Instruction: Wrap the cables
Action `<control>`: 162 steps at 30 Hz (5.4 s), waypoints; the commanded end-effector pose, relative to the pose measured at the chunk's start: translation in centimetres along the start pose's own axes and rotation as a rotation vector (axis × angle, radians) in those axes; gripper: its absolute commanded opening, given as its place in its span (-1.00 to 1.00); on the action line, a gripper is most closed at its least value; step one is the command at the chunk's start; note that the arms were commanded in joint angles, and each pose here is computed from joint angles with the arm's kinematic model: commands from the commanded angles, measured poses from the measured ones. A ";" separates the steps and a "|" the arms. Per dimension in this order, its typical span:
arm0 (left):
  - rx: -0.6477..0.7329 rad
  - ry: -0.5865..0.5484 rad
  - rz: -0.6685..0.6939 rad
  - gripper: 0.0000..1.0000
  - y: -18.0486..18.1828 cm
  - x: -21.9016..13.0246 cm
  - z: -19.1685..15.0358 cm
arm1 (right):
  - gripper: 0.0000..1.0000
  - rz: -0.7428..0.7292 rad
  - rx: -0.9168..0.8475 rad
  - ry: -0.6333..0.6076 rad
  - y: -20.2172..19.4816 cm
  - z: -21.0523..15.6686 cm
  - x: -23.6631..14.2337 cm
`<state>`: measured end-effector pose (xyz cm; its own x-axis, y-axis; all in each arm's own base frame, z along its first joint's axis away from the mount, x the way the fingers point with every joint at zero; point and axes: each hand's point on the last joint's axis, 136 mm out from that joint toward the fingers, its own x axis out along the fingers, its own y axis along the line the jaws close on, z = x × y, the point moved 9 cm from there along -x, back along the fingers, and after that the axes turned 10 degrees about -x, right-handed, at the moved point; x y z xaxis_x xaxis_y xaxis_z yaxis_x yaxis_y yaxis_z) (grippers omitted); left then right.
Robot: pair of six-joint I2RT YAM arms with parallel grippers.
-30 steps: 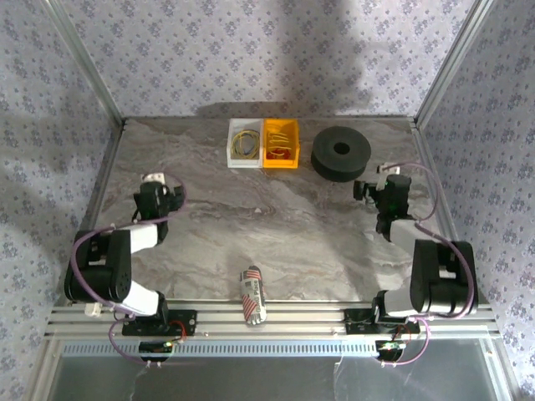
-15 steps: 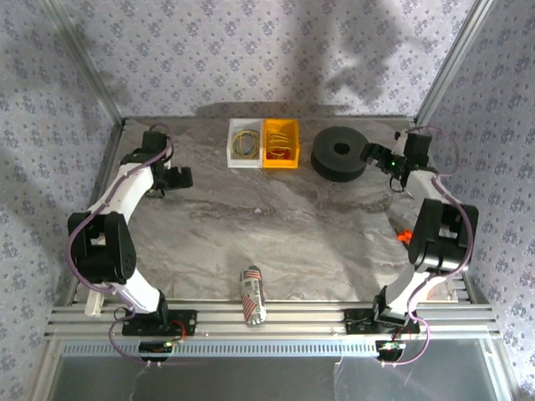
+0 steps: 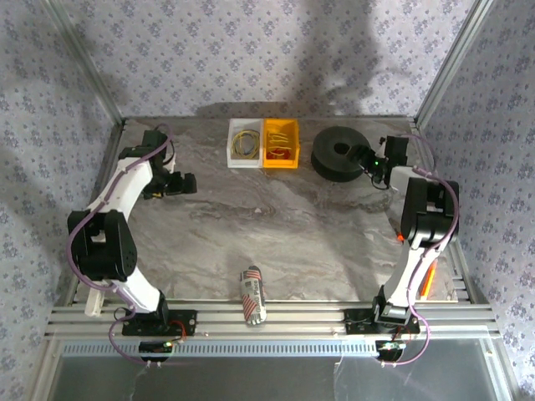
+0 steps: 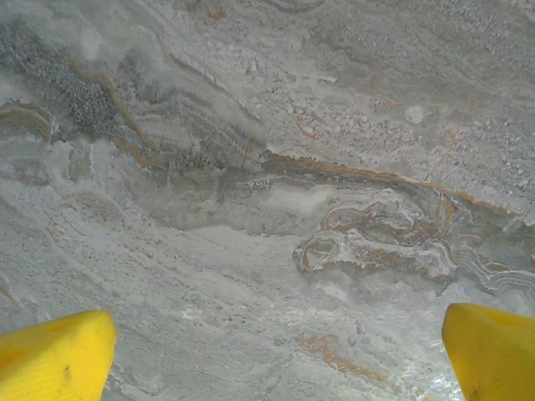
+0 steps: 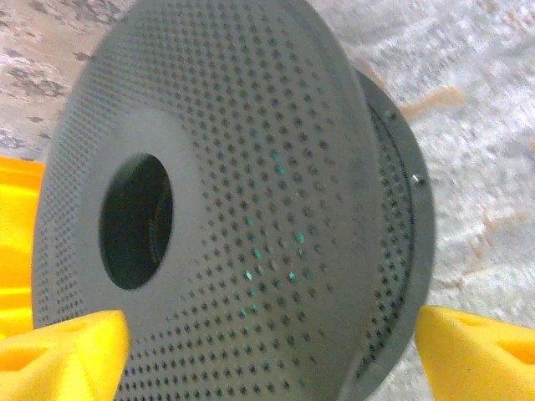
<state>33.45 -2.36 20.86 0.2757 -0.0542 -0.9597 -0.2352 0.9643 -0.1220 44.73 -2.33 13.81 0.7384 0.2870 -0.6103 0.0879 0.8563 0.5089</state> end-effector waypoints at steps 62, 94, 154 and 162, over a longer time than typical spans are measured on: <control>0.080 0.022 0.003 0.99 -1.0 -1.3 -0.3 | -1.00 0.388 0.026 0.236 17.1 -18.6 -8.2; 0.109 0.028 0.016 0.99 -1.2 -1.8 0.4 | -0.01 0.108 -0.346 0.738 13.7 -20.9 -5.8; 0.167 0.009 -0.039 0.99 -2.8 -2.2 -0.2 | 0.04 0.146 -0.946 0.152 24.7 -2.0 15.8; 0.180 0.013 -0.040 0.99 -3.2 -2.2 -0.1 | -0.16 0.144 -0.964 0.155 24.9 -2.6 16.1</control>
<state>33.25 -4.97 22.37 0.2531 -0.0737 -0.9646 -0.0846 0.9916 -0.0980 56.98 24.26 15.60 0.6019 0.4036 -0.6891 -0.6143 0.7853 -0.0766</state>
